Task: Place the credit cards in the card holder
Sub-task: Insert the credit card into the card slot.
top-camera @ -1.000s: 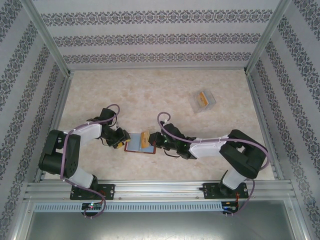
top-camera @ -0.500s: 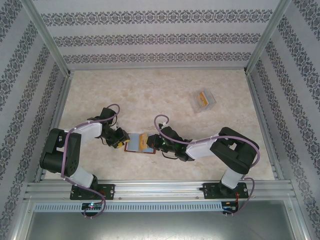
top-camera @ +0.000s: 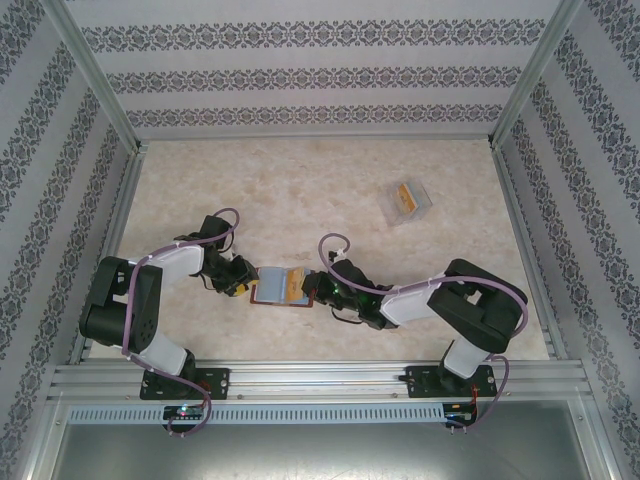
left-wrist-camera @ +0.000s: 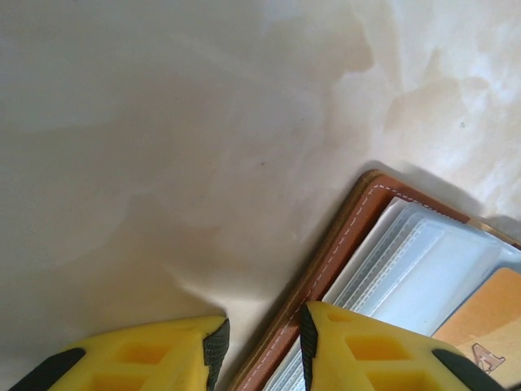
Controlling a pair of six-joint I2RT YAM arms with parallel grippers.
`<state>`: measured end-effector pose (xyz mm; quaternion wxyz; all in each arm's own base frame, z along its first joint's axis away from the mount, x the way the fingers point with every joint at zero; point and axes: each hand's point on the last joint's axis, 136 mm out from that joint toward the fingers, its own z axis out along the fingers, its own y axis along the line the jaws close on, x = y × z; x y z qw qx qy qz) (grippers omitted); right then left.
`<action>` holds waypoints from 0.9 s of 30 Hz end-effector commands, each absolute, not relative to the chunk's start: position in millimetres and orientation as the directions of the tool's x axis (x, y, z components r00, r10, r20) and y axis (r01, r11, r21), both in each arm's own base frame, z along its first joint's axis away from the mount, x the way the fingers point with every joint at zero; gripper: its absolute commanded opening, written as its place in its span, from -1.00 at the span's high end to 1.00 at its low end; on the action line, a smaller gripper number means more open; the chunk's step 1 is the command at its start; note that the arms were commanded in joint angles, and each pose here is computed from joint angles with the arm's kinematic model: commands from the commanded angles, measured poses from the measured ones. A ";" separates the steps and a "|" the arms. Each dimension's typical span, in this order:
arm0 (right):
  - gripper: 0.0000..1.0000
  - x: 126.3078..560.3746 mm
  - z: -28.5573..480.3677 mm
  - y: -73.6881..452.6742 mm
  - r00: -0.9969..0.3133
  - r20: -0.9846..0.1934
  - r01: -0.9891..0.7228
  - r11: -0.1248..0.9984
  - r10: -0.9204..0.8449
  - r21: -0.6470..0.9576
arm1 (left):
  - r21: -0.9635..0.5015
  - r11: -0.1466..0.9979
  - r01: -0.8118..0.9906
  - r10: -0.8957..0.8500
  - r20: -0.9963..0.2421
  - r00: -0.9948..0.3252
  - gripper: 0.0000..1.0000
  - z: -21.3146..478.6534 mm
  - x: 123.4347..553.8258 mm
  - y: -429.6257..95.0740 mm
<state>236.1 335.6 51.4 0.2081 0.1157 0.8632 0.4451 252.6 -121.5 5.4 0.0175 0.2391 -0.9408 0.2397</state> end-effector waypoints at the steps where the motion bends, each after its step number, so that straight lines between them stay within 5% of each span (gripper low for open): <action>1: 1.00 235.3 43.9 334.4 -0.879 -0.250 0.033 0.575 0.406 0.817 | -0.397 0.805 -0.440 -0.405 0.174 -0.898 0.30 -48.5 236.0 -126.1; 27: 1.00 241.2 41.8 363.8 -0.910 -0.166 0.023 0.447 0.379 0.894 | -0.409 0.795 -0.448 -0.408 0.186 -0.894 0.36 -47.3 235.7 -129.0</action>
